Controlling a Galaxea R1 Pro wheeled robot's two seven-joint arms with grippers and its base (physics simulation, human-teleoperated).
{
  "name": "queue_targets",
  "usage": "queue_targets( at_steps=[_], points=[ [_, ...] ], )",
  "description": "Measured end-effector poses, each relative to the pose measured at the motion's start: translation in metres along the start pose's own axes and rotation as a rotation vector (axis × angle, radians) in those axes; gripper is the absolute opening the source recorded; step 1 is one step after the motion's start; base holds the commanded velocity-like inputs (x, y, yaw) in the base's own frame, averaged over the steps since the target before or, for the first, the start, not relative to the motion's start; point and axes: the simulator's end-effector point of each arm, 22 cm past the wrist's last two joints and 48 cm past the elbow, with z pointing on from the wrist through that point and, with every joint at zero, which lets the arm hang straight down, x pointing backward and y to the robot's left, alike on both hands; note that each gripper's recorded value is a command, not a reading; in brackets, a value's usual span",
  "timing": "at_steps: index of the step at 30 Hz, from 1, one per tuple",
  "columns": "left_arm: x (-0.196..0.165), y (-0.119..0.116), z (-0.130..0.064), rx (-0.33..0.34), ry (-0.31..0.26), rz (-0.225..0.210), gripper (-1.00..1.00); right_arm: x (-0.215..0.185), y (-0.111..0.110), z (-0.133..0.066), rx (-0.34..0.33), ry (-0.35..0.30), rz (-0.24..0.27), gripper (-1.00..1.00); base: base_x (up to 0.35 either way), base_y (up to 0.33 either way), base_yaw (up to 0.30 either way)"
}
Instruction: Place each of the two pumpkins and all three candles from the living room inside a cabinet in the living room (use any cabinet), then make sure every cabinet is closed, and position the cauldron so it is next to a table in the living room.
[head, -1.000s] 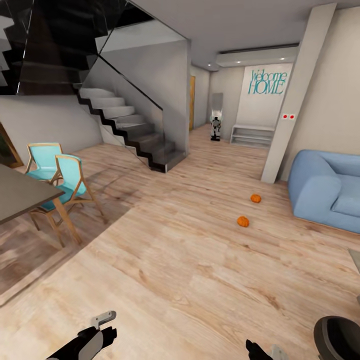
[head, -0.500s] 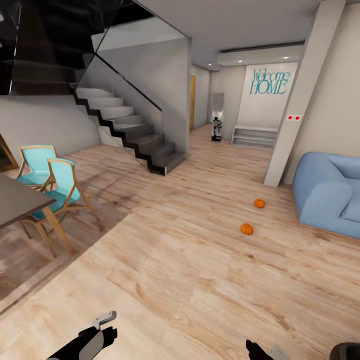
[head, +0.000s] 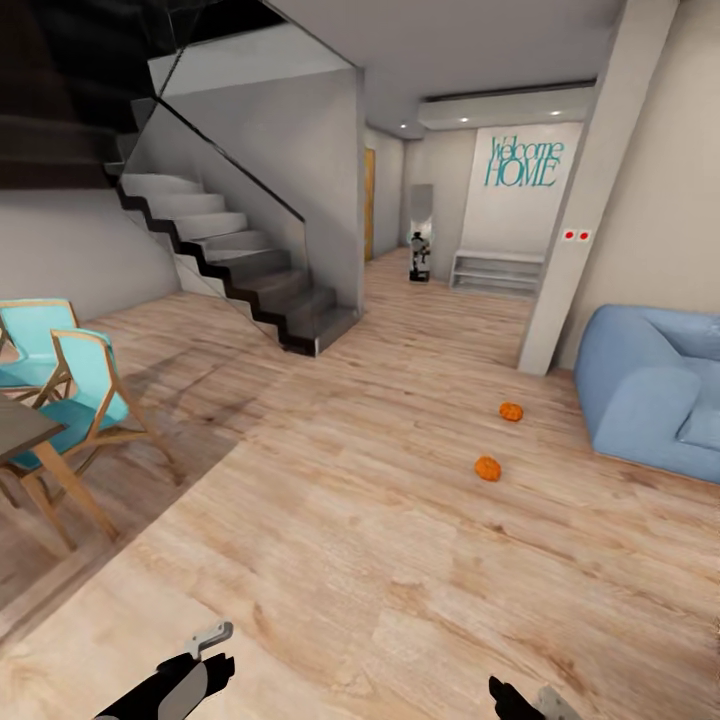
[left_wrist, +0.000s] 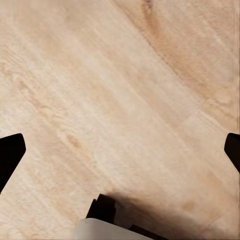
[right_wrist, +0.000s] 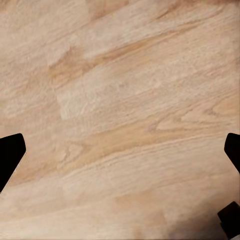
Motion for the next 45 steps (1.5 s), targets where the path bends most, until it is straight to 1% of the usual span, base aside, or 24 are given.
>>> queue_targets(
  at_steps=[8,13,45],
  points=[
    [0.0020,0.0006,0.0012,-0.002,0.004,0.001,1.00,0.0014,-0.0012,0.0006,0.003,0.002,-0.001,1.00,0.330,0.000,-0.247],
    [0.0027,0.0007,0.0018,-0.002,0.006,0.001,1.00,0.0022,-0.0017,0.0009,0.004,0.003,-0.002,1.00,0.330,0.000,-0.137],
    [0.0029,0.0008,0.0019,-0.003,0.006,0.001,1.00,0.0022,-0.0018,0.0010,0.004,0.003,-0.002,1.00,0.330,0.000,-0.003]
  ],
)
